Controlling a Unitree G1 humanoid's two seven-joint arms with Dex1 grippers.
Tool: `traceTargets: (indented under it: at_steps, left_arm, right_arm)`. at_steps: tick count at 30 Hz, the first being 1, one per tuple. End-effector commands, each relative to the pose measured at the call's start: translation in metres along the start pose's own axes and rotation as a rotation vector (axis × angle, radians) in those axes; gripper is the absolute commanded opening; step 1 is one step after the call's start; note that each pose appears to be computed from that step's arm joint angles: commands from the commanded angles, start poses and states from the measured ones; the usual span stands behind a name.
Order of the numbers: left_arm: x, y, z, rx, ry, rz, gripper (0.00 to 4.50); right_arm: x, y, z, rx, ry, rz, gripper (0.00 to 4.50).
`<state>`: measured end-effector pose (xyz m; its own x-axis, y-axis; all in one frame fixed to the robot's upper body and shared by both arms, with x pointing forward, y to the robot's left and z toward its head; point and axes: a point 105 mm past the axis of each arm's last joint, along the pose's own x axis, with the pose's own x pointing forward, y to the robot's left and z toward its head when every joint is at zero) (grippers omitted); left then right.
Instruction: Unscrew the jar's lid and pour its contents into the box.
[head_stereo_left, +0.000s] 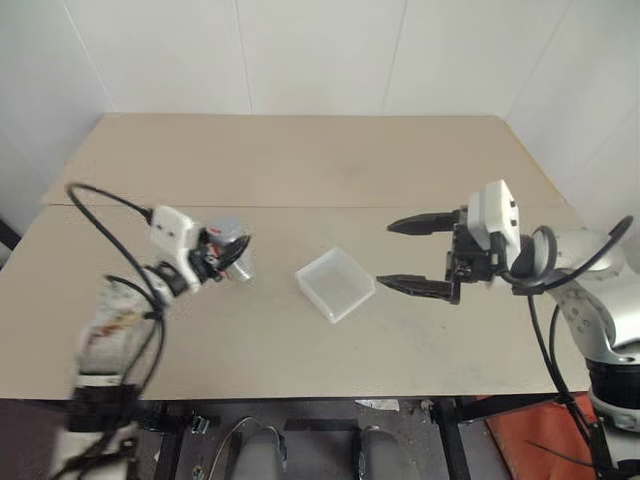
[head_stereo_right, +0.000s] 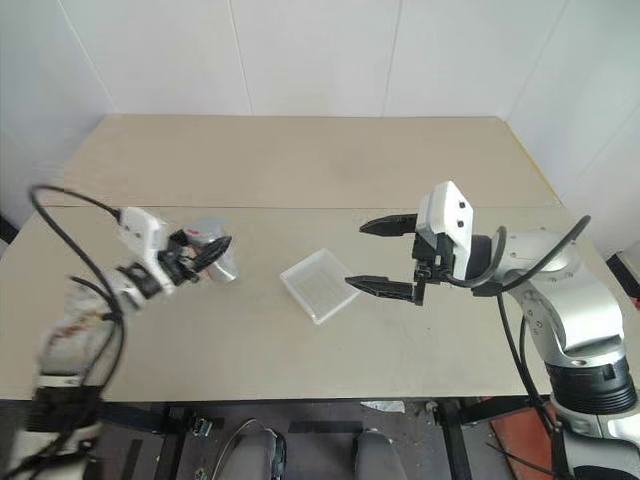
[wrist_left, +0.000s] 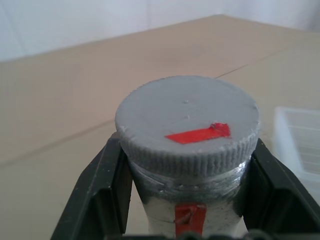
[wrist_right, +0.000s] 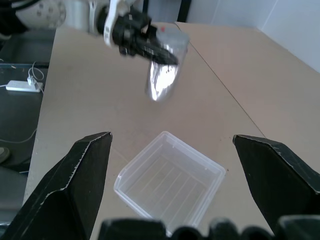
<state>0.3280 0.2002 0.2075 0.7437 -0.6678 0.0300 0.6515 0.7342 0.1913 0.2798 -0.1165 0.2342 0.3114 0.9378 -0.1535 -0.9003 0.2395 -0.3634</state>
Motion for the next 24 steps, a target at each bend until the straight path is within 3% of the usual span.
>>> traceTargets:
  at_steps: [1,6,12,19,24]
  left_arm:
    - [-0.008,-0.012,0.021,0.004,-0.056,-0.236,2.43]
    - [0.0,-0.023,0.026,0.065,-0.051,-0.437,2.43]
    - [0.034,-0.044,0.039,0.085,-0.124,-0.59,2.43]
    - [0.054,-0.054,0.041,0.114,-0.145,-0.691,2.43]
    - [0.06,-0.056,0.046,0.139,-0.159,-0.725,2.43]
  right_arm:
    - [0.008,0.001,0.016,-0.047,-0.056,0.016,4.5]
    - [0.025,0.002,0.033,-0.035,-0.134,0.041,4.5]
    - [0.054,0.001,0.06,0.011,-0.193,0.051,4.5]
    - [0.096,-0.005,0.08,0.083,-0.184,-0.016,4.5]
    - [0.11,-0.01,0.076,0.092,-0.127,-0.062,4.5]
